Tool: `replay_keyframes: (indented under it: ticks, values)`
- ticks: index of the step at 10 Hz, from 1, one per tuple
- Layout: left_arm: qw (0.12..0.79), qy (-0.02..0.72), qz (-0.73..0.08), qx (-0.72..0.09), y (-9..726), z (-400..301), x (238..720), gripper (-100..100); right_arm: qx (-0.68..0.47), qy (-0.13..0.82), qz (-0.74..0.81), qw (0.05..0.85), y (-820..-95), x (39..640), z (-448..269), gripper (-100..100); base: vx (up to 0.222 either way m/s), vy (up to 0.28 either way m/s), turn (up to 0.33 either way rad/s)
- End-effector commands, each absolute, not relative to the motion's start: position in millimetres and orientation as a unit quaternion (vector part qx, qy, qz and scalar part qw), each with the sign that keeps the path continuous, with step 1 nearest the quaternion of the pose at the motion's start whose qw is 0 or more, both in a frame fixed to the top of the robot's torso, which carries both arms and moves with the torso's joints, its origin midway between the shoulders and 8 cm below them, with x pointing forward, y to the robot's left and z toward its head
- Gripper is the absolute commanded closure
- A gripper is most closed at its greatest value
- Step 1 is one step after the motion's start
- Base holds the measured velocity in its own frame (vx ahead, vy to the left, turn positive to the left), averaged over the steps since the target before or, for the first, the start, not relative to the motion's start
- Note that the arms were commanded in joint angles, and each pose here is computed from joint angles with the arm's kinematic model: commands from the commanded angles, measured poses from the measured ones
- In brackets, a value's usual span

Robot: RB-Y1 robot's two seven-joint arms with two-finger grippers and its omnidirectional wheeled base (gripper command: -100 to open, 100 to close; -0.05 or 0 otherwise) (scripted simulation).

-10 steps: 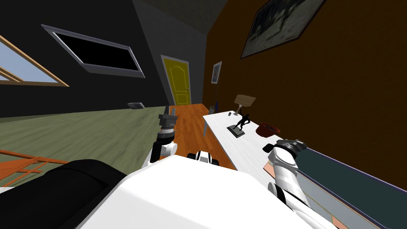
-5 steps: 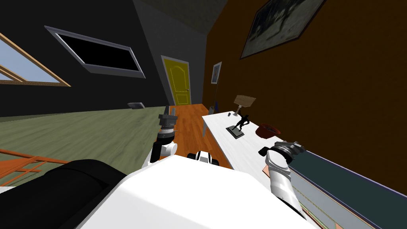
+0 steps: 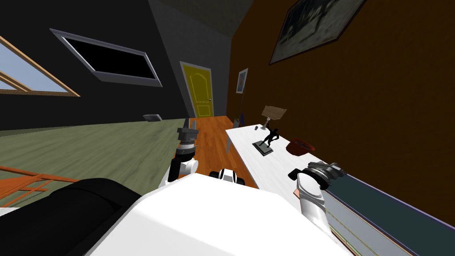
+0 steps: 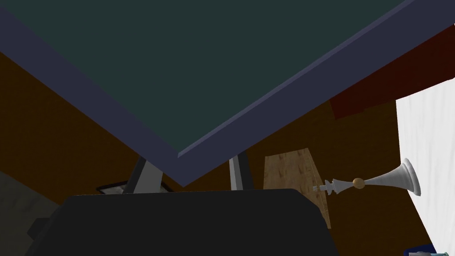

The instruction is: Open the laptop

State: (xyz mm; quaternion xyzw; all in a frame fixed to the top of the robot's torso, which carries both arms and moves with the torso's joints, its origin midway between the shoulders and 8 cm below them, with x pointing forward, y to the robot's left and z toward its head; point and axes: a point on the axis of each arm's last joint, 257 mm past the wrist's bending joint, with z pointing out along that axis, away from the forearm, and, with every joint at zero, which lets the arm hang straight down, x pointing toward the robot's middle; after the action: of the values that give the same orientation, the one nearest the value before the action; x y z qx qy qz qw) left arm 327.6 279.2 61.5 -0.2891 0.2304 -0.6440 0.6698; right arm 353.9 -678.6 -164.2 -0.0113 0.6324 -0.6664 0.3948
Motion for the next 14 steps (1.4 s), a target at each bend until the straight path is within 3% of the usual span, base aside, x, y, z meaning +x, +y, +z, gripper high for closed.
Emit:
replay_keyframes:
  ticks: [1,9,14]
  values:
    - [0.67,0.23,-0.644,-0.289,279,61,328,0,0.003,0.628,-0.669,0.398,-661,332,-171,100,0.023,-0.053,0.024]
    - [0.67,0.23,-0.644,-0.289,279,61,328,0,0.026,0.584,-0.703,0.406,-614,262,-144,100,0.033,-0.049,0.017]
    - [0.67,0.23,-0.644,-0.289,279,61,328,0,0.042,0.575,-0.698,0.424,-601,286,-150,100,-0.018,-0.021,-0.005]
